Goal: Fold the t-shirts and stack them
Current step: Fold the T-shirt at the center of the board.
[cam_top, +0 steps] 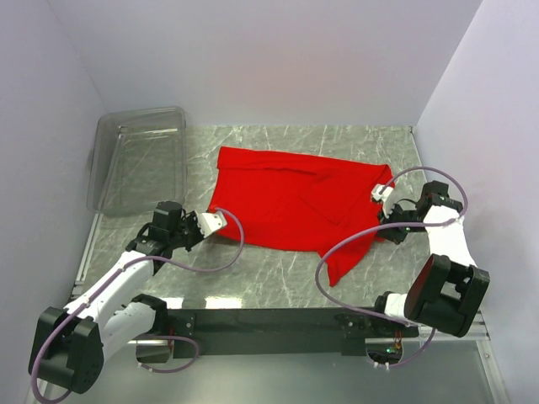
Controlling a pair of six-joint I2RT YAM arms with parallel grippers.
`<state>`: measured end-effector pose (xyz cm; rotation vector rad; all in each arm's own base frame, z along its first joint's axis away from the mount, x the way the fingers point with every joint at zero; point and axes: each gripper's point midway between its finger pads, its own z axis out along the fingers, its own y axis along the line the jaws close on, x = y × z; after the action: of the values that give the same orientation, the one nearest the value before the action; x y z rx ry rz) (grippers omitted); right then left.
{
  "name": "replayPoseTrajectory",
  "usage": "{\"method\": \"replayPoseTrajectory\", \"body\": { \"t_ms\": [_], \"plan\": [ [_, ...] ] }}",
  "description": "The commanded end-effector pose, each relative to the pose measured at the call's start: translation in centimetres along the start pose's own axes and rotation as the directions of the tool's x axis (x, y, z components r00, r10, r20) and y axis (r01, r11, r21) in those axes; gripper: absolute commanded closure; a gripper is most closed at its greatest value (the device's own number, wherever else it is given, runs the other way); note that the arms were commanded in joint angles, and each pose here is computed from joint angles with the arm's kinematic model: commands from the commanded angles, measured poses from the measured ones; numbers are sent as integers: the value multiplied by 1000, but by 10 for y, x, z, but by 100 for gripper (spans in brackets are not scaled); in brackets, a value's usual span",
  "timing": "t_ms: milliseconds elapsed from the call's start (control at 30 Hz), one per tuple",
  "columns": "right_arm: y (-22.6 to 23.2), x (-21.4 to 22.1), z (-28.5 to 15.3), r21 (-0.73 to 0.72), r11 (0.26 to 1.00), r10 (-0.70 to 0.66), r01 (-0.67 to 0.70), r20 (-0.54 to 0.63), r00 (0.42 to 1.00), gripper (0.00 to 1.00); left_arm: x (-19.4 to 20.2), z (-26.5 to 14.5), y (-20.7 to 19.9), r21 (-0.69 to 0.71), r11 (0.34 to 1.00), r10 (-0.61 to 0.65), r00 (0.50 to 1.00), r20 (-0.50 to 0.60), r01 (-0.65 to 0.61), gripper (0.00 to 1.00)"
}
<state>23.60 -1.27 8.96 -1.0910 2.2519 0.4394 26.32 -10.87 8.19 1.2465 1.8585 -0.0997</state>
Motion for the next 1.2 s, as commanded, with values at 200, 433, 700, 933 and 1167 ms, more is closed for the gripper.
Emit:
{"method": "replayPoseTrajectory", "body": {
  "t_ms": [200, 433, 700, 933, 1167],
  "plan": [
    [-24, 1, -7, 48, 997, 58, -59, 12, 998, 100, -25, -3, 18, -12, 998, -65, 994, 89, 67, 100],
    [-32, 4, -3, 48, 992, 116, -116, 4, 993, 100, -32, 5, 25, 16, 997, -79, 992, 94, 78, 100],
    [-49, -2, -3, 80, 982, 168, -169, 29, 985, 100, -41, 11, 39, 19, 996, -94, 989, 117, 93, 100],
    [-66, -6, -1, 99, 971, 216, -220, 43, 975, 100, -41, 24, 51, 17, 992, -129, 986, 104, 128, 100],
    [-82, -4, 4, 120, 960, 249, -252, 43, 968, 100, -48, 41, 69, 11, 987, -158, 982, 104, 157, 99]
  ]
}}
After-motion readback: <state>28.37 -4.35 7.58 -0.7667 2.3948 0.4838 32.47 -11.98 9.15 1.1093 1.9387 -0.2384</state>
